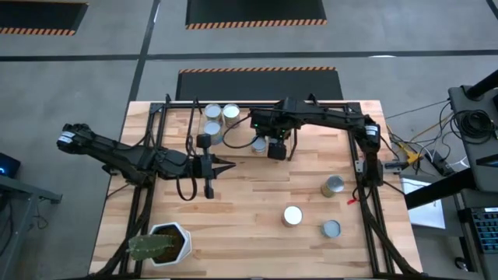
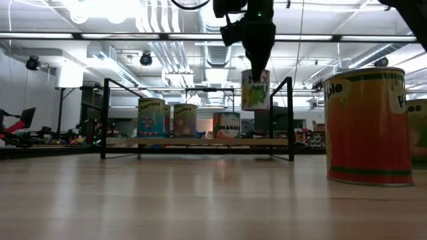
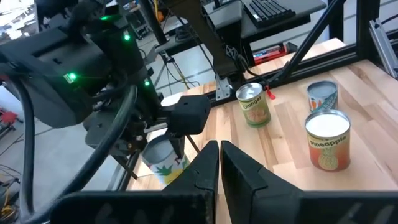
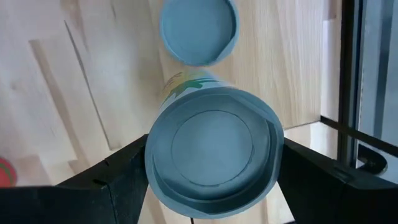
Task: Pick and place cans onto a shelf
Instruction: Put the canned mixed fruits on the shelf
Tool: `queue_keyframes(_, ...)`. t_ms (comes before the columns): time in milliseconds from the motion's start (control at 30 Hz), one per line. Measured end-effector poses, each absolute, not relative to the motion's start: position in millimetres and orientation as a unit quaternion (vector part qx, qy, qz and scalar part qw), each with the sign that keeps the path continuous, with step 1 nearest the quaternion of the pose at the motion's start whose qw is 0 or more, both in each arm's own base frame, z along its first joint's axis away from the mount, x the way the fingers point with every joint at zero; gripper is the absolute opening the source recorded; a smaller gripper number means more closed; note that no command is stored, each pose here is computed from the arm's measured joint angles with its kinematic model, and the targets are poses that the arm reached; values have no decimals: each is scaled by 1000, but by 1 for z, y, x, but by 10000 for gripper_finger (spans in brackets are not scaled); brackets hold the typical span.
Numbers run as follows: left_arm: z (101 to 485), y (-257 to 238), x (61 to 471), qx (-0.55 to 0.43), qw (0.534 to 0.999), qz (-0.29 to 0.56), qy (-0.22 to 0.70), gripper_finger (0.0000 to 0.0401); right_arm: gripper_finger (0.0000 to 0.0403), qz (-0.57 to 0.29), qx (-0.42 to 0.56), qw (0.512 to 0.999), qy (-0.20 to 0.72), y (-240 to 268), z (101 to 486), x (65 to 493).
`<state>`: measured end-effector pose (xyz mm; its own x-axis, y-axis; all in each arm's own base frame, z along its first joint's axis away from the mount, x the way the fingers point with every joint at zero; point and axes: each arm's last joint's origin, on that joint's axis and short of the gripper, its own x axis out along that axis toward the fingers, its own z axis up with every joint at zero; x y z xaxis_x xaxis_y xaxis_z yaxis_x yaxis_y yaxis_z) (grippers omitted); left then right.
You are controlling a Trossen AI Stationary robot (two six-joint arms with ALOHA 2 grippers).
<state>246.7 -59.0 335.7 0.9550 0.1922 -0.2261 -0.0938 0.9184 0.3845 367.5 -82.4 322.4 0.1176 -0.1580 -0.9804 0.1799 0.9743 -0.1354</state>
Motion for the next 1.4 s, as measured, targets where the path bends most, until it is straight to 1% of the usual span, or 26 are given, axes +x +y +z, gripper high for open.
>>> queue_keyframes(133,336,-59,246,184,972,74,129,0,288,-113,9,744,658,-84,316,365)
queue_keyframes(300,336,-59,246,184,972,74,129,0,288,-105,4,732,674,-84,298,365)
queue_keyframes(433,336,-59,246,184,972,74,129,0,288,-102,1,730,675,-86,283,366)
queue_keyframes(633,336,-59,246,184,972,75,129,0,288,-109,8,725,680,-95,270,364)
queue_keyframes(800,336,-59,246,184,972,75,129,0,291,-113,10,727,677,-100,267,363)
queue_keyframes(1033,336,-59,246,184,972,75,129,0,327,-115,10,735,668,-101,267,366)
queue_keyframes(1167,336,-59,246,184,972,75,129,0,340,-116,10,735,669,-101,267,365)
queue_keyframes(1400,336,-59,246,184,972,75,129,0,335,-115,11,732,671,-101,268,364)
